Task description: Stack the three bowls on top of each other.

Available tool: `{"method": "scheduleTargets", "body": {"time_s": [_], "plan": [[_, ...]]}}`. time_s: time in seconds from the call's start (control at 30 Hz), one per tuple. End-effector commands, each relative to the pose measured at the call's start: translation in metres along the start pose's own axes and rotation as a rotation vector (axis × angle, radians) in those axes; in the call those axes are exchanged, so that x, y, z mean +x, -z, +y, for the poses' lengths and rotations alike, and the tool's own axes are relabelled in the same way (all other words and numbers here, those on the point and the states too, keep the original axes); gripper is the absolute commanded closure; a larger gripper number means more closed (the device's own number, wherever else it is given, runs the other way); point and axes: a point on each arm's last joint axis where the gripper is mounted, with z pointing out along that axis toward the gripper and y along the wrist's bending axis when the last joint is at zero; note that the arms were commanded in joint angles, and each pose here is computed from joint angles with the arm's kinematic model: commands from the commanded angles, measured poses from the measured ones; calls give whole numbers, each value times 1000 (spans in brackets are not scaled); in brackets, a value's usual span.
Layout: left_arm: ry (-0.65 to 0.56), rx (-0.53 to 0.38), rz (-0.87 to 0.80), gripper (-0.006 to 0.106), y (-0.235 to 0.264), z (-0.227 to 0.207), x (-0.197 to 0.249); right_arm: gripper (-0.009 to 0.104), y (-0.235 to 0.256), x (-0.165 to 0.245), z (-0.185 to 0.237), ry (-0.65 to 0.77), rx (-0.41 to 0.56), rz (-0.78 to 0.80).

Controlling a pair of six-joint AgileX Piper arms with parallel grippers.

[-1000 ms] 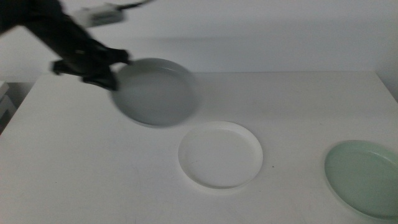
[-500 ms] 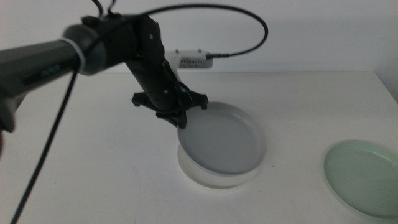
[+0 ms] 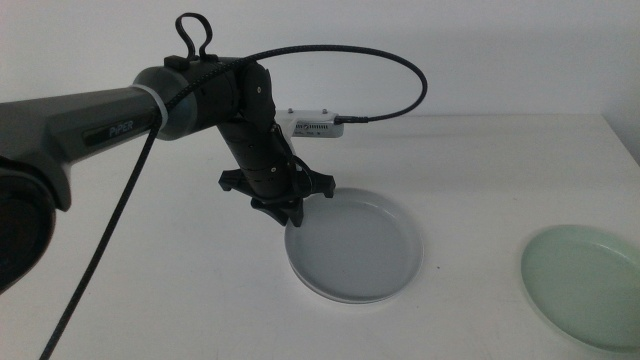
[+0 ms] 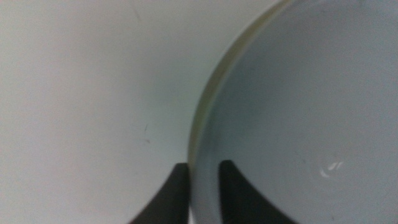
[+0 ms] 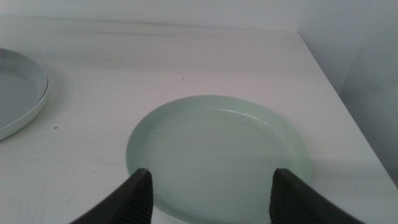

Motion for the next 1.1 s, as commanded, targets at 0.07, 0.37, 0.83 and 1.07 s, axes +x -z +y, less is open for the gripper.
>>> {"method": "scheduleTargets", "body": {"time_s": [0.07, 0.37, 0.83, 1.07], "plan": [[-78, 46, -103, 50, 37, -11, -7, 45, 3, -10, -1, 7, 20, -112], [-229, 134, -184, 10, 126, -4, 9, 45, 3, -10, -1, 7, 20, -112], [-315, 97, -544, 10, 300, 1, 126, 45, 3, -10, -1, 7, 20, -112], [-317, 133, -724, 10, 318, -6, 193, 45, 3, -10, -1, 7, 20, -112]]}}
